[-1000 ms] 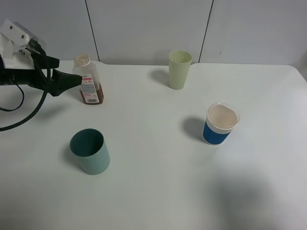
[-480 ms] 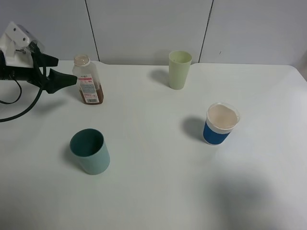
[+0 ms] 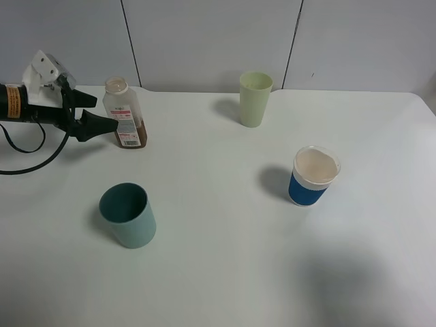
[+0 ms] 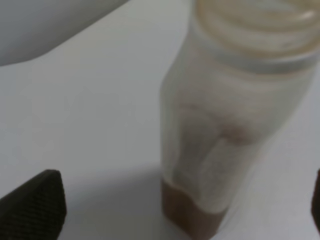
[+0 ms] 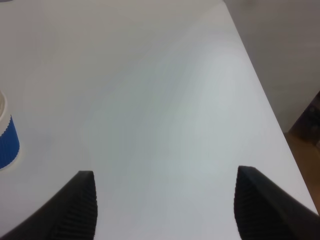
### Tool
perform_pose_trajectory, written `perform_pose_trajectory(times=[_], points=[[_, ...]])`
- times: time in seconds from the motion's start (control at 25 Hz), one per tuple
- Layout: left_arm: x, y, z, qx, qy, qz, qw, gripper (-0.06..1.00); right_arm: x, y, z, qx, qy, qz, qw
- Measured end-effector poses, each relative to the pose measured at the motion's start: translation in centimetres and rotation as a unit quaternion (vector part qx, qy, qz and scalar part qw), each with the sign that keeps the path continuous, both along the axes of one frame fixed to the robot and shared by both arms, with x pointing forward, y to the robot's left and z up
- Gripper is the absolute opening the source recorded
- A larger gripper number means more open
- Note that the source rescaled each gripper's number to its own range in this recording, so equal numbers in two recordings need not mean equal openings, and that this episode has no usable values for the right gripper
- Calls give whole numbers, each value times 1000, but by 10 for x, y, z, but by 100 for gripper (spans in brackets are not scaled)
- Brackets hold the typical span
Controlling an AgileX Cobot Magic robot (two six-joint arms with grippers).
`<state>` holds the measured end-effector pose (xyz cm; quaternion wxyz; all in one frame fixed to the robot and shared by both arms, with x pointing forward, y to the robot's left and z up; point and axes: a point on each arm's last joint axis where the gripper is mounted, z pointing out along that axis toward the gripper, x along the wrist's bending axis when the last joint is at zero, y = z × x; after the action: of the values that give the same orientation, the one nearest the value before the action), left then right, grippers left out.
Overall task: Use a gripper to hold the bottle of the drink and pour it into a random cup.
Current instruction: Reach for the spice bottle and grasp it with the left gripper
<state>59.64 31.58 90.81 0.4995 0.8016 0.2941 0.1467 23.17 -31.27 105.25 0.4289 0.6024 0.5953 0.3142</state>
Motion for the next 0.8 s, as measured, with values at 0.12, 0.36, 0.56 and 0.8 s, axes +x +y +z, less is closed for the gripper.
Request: perform_pose_trajectory(times=[0.12,0.36,0.56,0.8], points=[[5,1,-9,-2,8,1,1000,100,0,0,0,0,0,0,1000],[6,0,-26,-6,22,-3,1000,100,0,0,0,0,0,0,1000],[7,-13,-27,-4,-5,-35,999,100,0,0,0,0,0,0,1000],[6,-23,-25,3,-30,-67,997,100,0,0,0,0,0,0,1000]])
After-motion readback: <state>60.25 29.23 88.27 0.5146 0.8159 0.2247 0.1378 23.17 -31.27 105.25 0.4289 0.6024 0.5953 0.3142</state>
